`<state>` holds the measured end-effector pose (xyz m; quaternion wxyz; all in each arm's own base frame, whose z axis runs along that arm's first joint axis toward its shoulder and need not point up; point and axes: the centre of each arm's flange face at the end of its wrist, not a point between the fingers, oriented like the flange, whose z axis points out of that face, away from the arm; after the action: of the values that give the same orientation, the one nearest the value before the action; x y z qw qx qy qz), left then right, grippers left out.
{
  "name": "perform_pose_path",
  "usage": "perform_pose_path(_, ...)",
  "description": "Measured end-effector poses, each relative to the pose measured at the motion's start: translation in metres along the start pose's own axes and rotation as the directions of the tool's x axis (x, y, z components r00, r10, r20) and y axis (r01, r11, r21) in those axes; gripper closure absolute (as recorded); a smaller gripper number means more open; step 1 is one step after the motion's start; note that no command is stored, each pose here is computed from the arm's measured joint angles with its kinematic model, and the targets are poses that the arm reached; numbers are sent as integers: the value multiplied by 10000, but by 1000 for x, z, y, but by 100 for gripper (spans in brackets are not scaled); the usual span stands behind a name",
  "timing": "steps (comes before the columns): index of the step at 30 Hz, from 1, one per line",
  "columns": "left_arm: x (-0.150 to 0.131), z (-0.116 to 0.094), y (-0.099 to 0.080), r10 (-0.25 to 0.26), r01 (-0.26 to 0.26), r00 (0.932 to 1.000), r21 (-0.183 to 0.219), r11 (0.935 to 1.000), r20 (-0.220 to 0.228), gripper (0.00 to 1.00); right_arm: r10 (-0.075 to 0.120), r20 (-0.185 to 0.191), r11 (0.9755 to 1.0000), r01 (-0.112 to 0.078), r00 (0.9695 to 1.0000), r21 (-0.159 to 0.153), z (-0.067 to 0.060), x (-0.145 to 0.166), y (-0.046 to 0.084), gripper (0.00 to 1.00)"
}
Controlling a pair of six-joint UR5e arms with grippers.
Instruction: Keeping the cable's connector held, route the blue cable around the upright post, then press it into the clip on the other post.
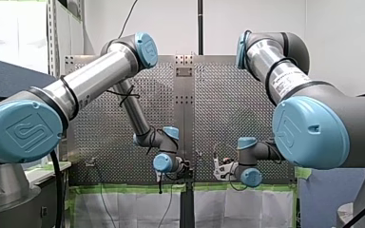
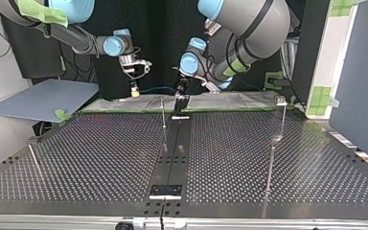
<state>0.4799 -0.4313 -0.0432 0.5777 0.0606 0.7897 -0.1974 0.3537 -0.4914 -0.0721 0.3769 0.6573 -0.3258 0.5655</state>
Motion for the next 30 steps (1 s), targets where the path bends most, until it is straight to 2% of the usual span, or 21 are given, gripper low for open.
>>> perform_pose_path(5,-1,0,2,161,-154,9997,-363,9992,196,98,42,110,9999,-43,9999,133,6,2,2,100)
perform_pose_path(11,-1,-1,2,458,-435,9985,-739,9963,297,98,45,35,9999,-46,10000,126,12,4,5,100)
perform_pose_path(18,2,-5,-7,741,-720,9969,-716,9948,265,98,53,-15,10000,-53,10000,64,16,6,11,100)
perform_pose_path(26,1,-9,-17,1039,-1010,9940,-783,9918,330,98,64,-99,9998,-62,9999,177,19,8,15,100)
perform_pose_path(30,-5,-12,-26,1062,-1020,9931,-805,9915,494,98,159,-182,9996,-155,9997,215,24,10,18,100)
